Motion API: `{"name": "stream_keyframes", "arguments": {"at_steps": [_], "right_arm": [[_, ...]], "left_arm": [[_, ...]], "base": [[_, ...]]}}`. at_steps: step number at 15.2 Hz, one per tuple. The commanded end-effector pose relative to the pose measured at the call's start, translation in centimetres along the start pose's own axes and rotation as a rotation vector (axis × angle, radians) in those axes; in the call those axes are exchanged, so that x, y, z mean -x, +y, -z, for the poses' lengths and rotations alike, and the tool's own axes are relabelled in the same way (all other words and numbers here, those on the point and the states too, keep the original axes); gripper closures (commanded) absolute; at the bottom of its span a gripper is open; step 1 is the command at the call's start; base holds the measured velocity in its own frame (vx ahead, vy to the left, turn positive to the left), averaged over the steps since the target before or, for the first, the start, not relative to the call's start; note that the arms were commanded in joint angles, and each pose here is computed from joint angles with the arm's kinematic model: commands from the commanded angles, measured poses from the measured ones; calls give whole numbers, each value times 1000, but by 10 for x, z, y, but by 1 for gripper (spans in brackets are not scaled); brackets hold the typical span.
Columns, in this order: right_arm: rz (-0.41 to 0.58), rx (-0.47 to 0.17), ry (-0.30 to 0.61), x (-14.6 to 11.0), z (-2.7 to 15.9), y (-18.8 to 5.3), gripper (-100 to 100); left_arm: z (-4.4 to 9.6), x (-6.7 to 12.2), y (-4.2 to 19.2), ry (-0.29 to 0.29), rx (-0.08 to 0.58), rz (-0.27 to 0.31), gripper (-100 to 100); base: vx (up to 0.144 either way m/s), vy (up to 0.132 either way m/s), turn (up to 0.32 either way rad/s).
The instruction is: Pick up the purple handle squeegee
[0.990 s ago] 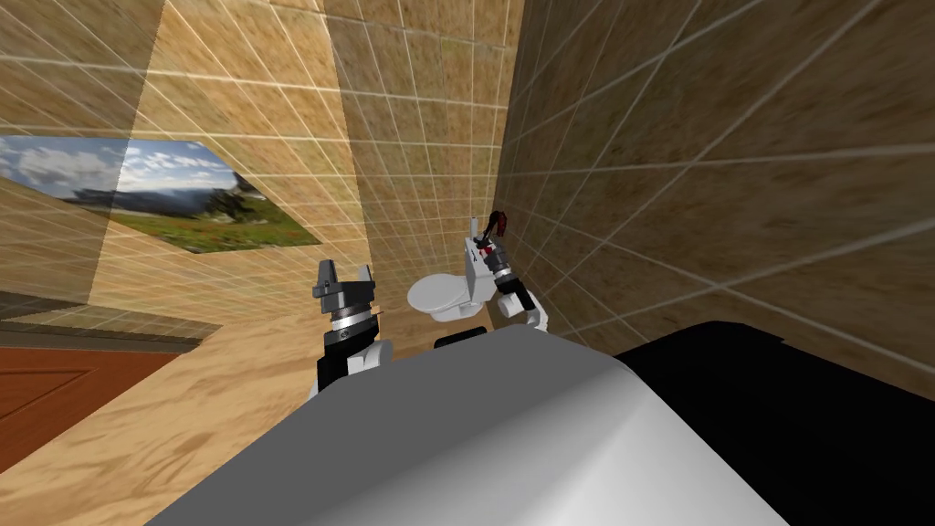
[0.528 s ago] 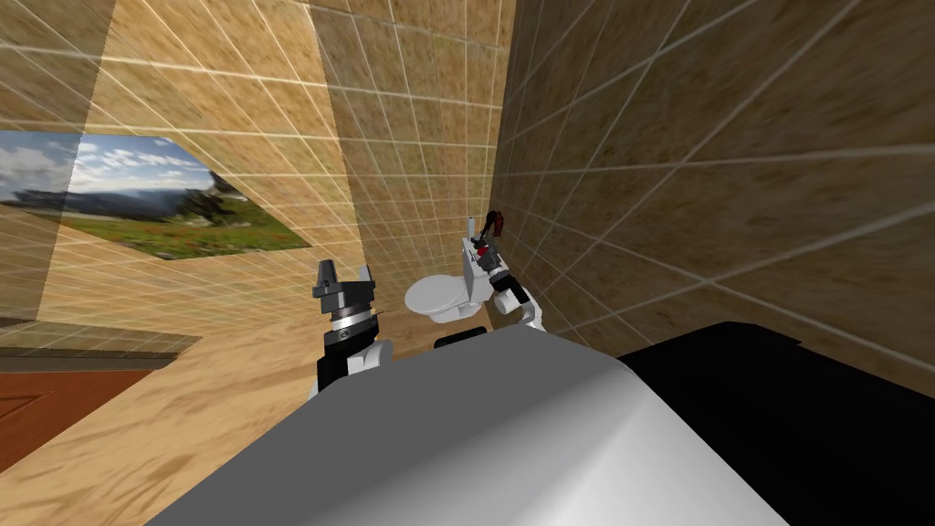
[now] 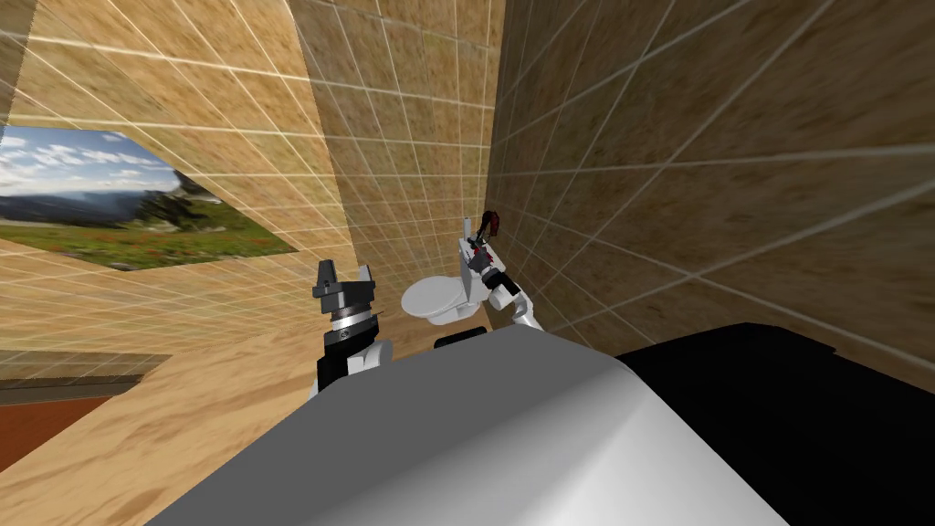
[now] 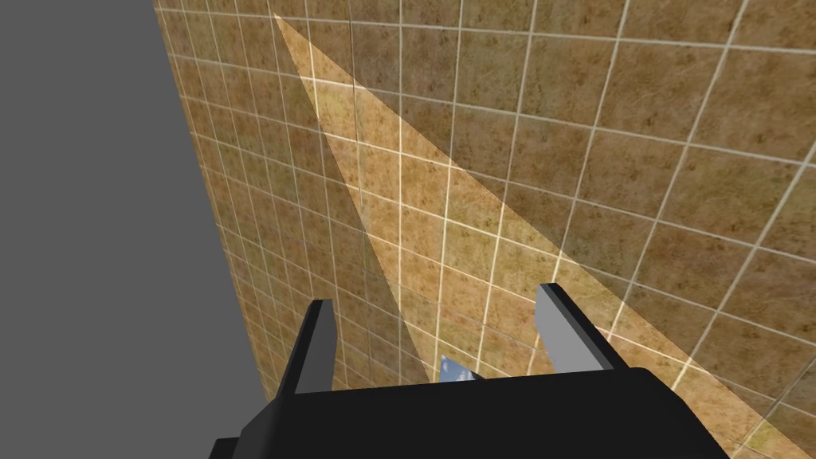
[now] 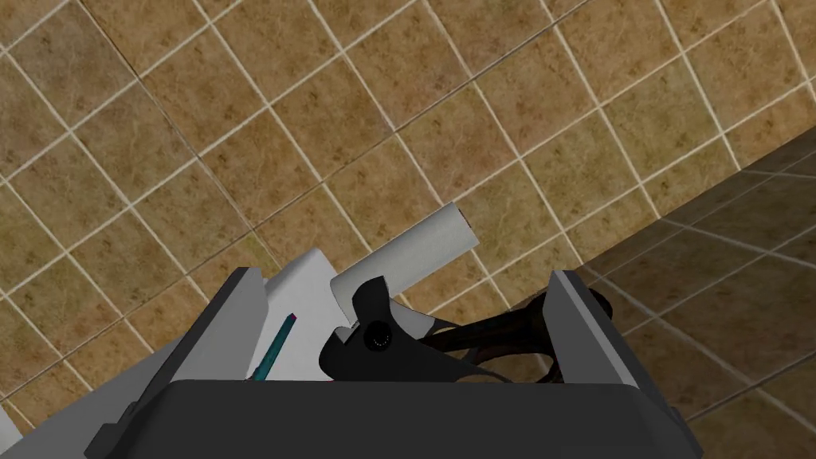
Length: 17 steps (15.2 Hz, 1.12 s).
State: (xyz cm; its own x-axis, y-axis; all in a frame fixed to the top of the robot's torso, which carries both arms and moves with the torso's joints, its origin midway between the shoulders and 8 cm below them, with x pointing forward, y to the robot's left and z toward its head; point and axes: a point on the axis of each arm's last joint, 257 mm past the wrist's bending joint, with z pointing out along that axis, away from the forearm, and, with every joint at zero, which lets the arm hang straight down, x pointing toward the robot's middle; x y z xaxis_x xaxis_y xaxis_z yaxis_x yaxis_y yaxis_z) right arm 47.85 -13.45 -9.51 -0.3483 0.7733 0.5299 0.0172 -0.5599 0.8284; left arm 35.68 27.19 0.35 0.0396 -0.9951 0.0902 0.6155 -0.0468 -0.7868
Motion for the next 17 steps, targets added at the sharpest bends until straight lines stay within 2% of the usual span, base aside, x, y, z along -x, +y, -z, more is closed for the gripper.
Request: {"name": "stream_keyframes", "arguments": {"at_steps": [1, 2, 3, 5, 6, 9, 10, 12, 13, 15, 16, 17], "right_arm": [[-45, -40, -10, 3, -4, -9, -100], [-45, -40, -10, 3, -4, -9, -100], [-112, -86, 0, -3, -13, -22, -100], [-129, -111, -16, 0, -12, -29, -100], [-185, -150, -4, -6, -21, -39, -100], [-209, -184, -27, -2, -19, -48, -100], [-271, -231, -24, -7, -26, -60, -100], [-286, -258, -44, -3, -25, -68, -100], [-338, -297, -40, -9, -31, -77, -100], [-358, -332, -67, -5, -28, -86, -100], [-403, -375, -69, -9, -34, -95, -100], [-419, -393, -85, -7, -32, -100, -100]], "left_arm": [[0, 0, 0, 0, 0, 0, 0], [0, 0, 0, 0, 0, 0, 0], [0, 0, 0, 0, 0, 0, 0], [0, 0, 0, 0, 0, 0, 0], [0, 0, 0, 0, 0, 0, 0], [0, 0, 0, 0, 0, 0, 0], [0, 0, 0, 0, 0, 0, 0], [0, 0, 0, 0, 0, 0, 0], [0, 0, 0, 0, 0, 0, 0], [0, 0, 0, 0, 0, 0, 0], [0, 0, 0, 0, 0, 0, 0], [0, 0, 0, 0, 0, 0, 0]], "base": [[11, 11, -32], [7, 6, 11], [12, 4, -71], [13, 9, -73], [14, 8, -89], [13, 7, -39], [12, 5, -66], [13, 8, -54], [16, 6, -92], [16, 7, -53], [16, 5, -62], [18, 6, -62]]}}
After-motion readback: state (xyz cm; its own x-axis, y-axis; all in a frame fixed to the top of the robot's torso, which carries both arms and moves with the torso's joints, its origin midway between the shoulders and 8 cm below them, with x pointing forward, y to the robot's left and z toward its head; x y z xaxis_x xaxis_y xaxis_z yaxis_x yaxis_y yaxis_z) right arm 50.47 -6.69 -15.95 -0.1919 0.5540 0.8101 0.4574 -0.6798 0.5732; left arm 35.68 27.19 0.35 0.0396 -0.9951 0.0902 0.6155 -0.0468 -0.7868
